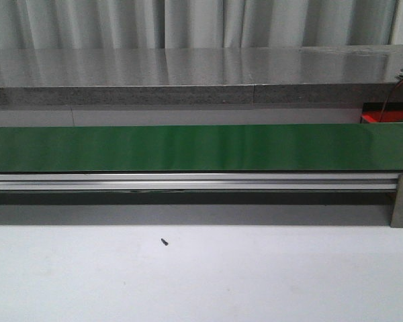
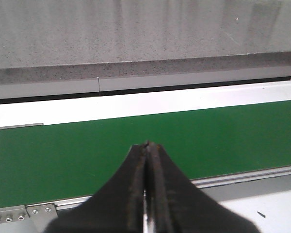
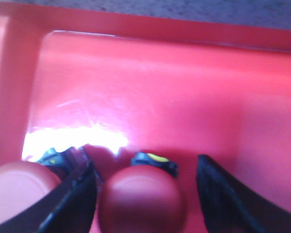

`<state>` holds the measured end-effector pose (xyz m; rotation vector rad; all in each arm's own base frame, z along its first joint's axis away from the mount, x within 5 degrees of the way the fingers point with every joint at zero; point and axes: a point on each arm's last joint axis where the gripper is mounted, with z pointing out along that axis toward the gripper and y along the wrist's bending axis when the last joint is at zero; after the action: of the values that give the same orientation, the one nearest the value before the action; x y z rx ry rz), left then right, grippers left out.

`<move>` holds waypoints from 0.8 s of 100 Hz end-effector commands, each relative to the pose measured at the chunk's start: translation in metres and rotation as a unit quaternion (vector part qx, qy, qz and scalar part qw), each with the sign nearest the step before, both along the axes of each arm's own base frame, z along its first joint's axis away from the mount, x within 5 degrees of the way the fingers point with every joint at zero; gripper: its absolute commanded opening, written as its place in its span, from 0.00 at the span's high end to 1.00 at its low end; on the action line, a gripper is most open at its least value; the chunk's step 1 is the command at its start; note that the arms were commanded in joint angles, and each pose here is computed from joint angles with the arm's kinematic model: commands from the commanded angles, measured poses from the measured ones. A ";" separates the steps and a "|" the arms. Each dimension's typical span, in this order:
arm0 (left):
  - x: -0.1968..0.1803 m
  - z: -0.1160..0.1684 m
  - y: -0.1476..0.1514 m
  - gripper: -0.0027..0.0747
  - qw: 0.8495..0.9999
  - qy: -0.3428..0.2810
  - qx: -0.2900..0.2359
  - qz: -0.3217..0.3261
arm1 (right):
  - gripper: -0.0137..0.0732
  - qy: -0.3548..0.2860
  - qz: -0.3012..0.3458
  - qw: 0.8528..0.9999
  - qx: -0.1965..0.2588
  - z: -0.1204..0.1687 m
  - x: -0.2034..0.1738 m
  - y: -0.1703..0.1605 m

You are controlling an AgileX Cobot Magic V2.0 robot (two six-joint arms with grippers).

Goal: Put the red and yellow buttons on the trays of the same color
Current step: 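Lower the second red button into the red tray and release it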

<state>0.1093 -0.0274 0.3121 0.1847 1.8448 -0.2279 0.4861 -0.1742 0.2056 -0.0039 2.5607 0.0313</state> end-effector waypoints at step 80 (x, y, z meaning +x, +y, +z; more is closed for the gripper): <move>0.001 0.016 0.000 0.99 0.999 -0.048 -0.016 0.004 | 0.31 -0.233 0.077 0.969 -0.031 0.260 -0.108 0.097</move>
<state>0.1093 -0.0274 0.3121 0.1847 1.8448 -0.2279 0.4101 -0.0994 0.4152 -0.1810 2.2346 0.0185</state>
